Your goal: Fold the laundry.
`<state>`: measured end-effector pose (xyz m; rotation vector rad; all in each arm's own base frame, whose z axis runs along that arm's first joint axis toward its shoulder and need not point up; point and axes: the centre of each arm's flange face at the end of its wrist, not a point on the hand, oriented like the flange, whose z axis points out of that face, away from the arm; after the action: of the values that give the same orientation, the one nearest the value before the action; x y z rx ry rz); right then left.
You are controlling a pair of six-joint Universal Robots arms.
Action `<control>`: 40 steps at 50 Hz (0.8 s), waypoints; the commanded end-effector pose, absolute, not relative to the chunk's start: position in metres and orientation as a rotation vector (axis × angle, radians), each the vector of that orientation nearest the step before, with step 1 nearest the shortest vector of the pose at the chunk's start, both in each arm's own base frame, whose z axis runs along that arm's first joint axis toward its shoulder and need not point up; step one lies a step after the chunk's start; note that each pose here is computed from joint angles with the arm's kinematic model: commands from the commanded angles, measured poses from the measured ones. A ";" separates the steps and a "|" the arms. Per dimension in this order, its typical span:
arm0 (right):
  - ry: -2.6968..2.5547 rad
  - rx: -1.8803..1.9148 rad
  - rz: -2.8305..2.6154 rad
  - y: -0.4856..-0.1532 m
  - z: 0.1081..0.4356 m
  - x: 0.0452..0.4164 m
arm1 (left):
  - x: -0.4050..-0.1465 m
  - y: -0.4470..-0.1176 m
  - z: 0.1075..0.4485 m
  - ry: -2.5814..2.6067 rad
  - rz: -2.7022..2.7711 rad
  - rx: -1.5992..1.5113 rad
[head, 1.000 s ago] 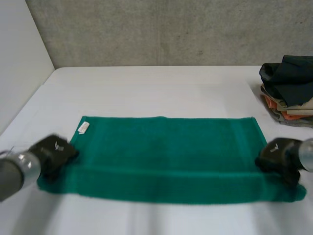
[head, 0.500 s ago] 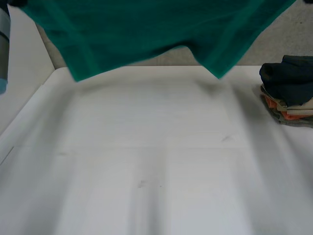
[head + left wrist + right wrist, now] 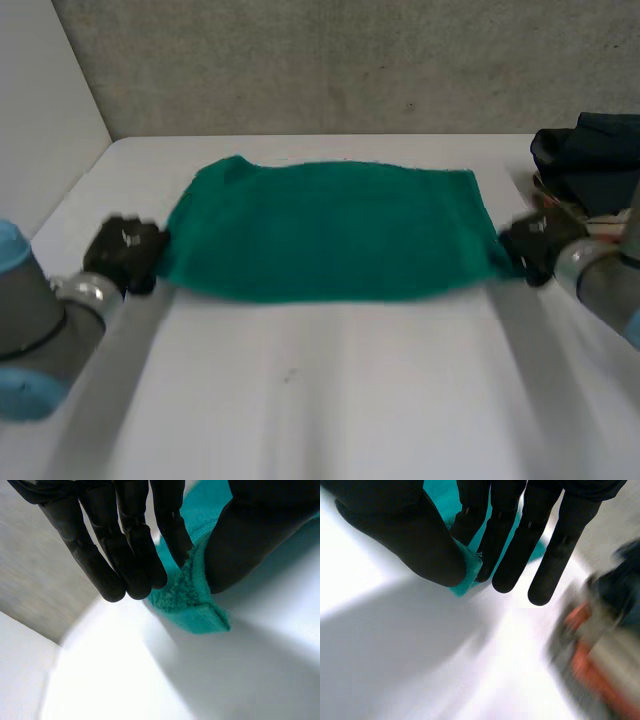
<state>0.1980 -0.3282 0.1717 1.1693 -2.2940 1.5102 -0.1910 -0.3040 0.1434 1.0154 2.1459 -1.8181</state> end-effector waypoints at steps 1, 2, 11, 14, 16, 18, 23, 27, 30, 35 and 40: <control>-2.393 1.428 0.888 -0.252 0.192 0.152 | -0.171 -0.221 0.149 2.253 -1.398 1.234; -2.390 1.459 0.846 -0.247 0.196 0.148 | -0.169 -0.212 0.151 2.271 -1.350 1.260; -2.324 1.424 1.077 -0.287 0.208 0.144 | -0.169 -0.218 0.179 2.266 -1.341 1.354; -2.362 1.380 1.114 -0.299 0.200 0.150 | -0.174 -0.238 0.178 2.245 -1.387 1.332; -2.376 1.347 1.167 -0.309 0.193 0.159 | -0.184 -0.258 0.178 2.222 -1.446 1.302; -2.354 1.298 1.256 -0.324 0.185 0.167 | -0.196 -0.282 0.179 2.175 -1.528 1.263; -2.256 1.185 1.465 -0.353 0.174 0.181 | -0.221 -0.330 0.176 2.070 -1.678 1.197; -2.136 1.107 1.613 -0.376 0.167 0.192 | -0.240 -0.365 0.170 1.993 -1.758 1.162; -2.035 1.072 1.684 -0.394 0.160 0.198 | -0.251 -0.387 0.162 1.953 -1.774 1.140; -1.925 1.036 1.718 -0.415 0.155 0.201 | -0.257 -0.410 0.154 1.915 -1.752 1.102; -1.894 1.049 1.729 -0.425 0.149 0.208 | -0.265 -0.418 0.146 1.895 -1.751 1.119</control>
<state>0.2027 -0.4144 0.1543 1.0377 -1.9334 1.7255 -0.2591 -0.4092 0.1536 1.1070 1.9142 -1.7638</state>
